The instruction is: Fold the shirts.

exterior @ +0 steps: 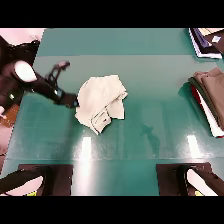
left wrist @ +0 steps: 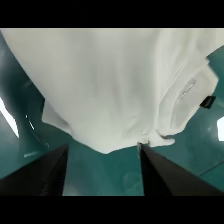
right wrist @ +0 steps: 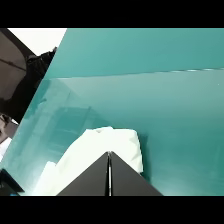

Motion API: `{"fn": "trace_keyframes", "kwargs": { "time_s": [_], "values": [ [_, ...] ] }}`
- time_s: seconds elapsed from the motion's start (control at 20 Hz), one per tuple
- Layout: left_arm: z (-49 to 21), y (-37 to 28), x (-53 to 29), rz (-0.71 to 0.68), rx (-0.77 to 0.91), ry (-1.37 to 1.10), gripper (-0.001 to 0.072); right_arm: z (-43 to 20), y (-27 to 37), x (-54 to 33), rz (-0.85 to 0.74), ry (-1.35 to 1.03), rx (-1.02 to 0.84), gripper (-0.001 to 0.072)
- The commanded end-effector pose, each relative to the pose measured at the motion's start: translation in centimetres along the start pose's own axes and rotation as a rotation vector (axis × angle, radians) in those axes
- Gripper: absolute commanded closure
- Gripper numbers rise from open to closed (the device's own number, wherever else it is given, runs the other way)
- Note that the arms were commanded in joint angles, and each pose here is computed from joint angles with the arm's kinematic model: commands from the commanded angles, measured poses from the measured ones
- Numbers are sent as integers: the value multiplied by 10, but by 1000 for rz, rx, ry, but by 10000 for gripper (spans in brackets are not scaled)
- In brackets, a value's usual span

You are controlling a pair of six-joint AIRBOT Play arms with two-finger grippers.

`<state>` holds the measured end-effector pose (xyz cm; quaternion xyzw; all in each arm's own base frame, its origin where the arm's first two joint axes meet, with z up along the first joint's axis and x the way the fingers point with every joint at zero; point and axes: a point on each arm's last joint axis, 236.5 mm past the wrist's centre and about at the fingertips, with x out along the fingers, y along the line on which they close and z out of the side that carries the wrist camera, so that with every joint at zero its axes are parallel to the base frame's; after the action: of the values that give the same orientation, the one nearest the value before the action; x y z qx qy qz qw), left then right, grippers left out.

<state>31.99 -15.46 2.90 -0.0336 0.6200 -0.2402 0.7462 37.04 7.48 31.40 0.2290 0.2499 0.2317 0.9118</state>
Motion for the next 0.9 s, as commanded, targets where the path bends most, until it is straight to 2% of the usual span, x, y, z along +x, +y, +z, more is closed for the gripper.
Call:
{"fn": "trace_keyframes", "kwargs": {
  "time_s": [0.0,0.35,0.4,0.45,0.6,0.75,0.85],
  "values": [
    [-48,16,42,-2,-89,54,186,-2,0,0,-2,7,-1,691],
    [-40,13,62,-51,-148,-31,188,-11,2,0,7,45,-1,691],
    [-41,13,63,-51,-148,-27,242,-12,2,0,8,50,-1,691],
    [-42,13,64,-51,-150,-25,388,-12,2,0,8,51,-1,691],
    [-40,14,64,-50,-152,-35,676,-15,3,-1,11,63,-1,691],
    [-36,10,56,-54,-134,-29,685,-19,3,-1,14,80,-1,691],
    [-15,-7,18,-66,-59,-43,685,-29,3,2,23,114,8,690]
  ]
}}
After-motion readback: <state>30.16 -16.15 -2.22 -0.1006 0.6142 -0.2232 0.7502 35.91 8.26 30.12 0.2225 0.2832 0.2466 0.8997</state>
